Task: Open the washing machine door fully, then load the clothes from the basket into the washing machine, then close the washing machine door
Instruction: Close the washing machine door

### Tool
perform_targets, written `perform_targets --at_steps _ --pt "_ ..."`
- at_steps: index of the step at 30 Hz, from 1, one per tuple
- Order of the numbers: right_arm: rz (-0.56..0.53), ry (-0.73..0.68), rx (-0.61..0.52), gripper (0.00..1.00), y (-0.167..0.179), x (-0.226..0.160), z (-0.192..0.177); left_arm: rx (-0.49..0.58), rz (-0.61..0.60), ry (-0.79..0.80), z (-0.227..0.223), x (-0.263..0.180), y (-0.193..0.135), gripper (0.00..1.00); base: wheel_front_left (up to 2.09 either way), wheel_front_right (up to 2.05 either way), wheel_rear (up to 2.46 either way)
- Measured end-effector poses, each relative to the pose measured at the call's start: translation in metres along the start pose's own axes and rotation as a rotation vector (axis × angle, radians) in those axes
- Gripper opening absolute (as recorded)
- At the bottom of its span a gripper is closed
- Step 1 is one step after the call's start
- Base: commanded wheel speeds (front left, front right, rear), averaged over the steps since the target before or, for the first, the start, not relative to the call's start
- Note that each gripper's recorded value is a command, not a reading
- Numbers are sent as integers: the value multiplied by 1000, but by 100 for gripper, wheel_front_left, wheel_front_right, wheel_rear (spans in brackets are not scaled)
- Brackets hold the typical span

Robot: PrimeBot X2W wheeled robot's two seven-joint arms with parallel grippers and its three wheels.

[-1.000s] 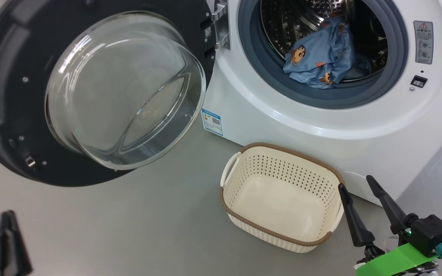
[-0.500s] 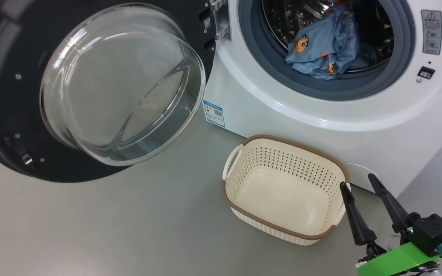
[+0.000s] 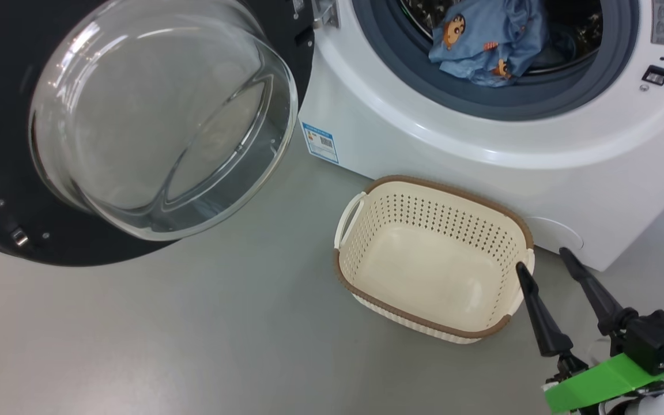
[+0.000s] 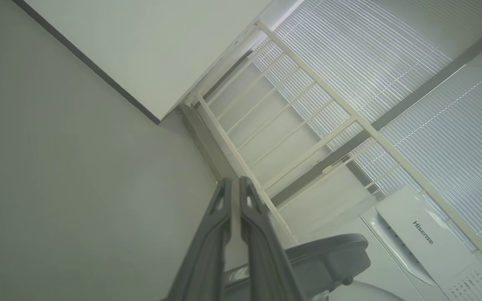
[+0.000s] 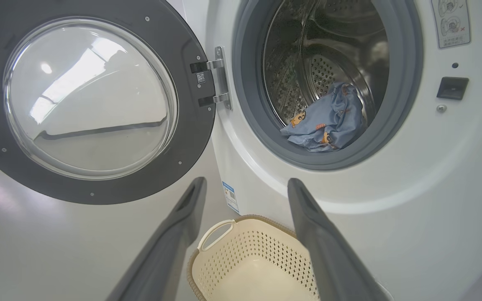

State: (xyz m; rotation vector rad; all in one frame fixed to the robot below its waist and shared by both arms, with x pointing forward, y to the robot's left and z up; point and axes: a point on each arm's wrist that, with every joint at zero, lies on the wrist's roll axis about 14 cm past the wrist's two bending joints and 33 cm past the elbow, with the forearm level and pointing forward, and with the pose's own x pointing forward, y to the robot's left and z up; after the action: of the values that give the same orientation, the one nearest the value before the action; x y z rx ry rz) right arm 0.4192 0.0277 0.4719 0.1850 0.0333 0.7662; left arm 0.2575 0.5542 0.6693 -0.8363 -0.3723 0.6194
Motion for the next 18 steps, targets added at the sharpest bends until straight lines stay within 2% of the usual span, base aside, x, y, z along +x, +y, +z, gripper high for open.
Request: perform_targets --at_steps 6,18 --pt "10 11 4 100 -5 7 -8 -51 84 150 -27 15 14 0 0 0 0" --pt "14 42 12 100 -19 14 -28 -83 126 429 -75 27 13 0 0 0 0"
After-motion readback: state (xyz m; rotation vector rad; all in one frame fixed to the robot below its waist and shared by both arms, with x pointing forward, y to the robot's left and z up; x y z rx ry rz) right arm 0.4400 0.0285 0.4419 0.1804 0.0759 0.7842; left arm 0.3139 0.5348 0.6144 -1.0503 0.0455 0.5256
